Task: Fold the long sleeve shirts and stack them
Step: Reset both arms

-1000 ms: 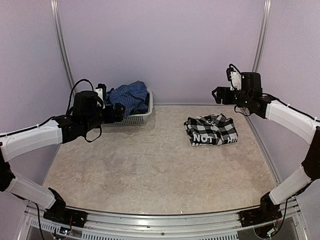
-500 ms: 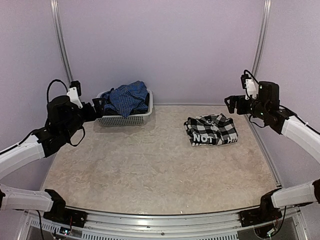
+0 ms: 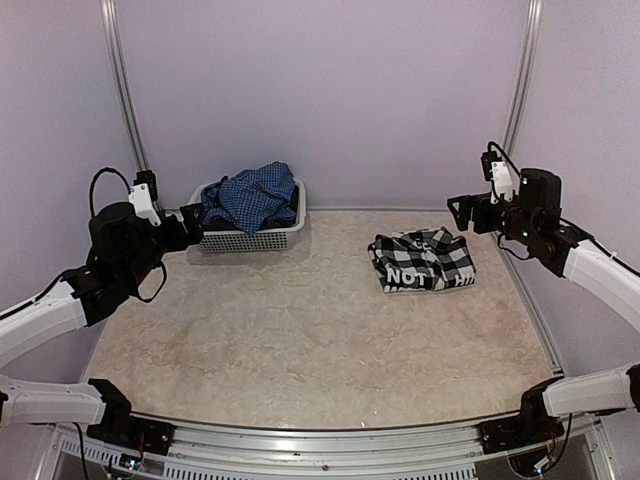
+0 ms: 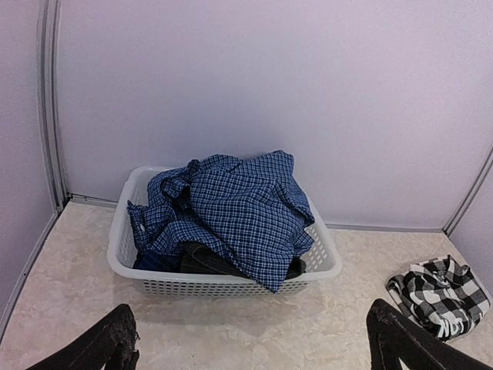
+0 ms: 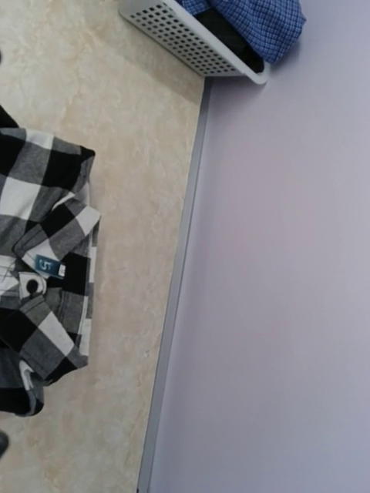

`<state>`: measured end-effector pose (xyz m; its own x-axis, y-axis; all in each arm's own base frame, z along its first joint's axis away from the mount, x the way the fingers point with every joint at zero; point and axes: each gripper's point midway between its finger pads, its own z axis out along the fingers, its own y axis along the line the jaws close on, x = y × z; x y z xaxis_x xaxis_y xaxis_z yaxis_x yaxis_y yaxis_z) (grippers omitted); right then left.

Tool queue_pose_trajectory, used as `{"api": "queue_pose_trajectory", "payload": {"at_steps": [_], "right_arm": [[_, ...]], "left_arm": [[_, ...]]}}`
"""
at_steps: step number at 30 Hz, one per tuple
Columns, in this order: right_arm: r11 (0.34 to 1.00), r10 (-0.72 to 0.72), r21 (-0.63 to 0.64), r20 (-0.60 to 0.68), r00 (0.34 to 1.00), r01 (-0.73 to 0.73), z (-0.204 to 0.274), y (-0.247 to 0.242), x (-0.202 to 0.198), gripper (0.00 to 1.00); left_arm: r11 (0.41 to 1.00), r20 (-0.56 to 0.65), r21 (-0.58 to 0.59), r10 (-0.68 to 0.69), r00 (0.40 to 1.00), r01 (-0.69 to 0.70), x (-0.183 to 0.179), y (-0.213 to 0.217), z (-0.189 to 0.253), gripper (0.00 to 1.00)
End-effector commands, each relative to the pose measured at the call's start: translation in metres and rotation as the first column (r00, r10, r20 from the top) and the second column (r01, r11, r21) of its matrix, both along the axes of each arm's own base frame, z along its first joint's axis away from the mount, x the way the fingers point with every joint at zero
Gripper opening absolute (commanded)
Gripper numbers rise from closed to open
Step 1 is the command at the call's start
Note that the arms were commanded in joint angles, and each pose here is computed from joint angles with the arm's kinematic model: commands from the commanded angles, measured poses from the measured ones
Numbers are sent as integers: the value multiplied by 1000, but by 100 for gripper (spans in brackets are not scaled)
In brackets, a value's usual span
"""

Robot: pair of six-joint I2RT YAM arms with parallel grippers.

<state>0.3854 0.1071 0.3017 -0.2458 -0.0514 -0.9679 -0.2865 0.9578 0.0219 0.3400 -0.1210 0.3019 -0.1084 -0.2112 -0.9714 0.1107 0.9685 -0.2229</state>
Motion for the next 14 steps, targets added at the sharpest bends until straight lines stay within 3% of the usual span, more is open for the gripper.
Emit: {"api": "queue_pose_trajectory", "payload": {"at_steps": [1, 14], "right_arm": [[1000, 31, -1, 44, 999, -31, 11, 5, -4, 99], [1000, 25, -3, 41, 999, -25, 9, 4, -5, 100]], "left_arm": [[1000, 22, 4, 7, 1000, -7, 1, 1, 7, 99], [1000, 16, 24, 11, 1000, -11, 0, -1, 4, 99]]}}
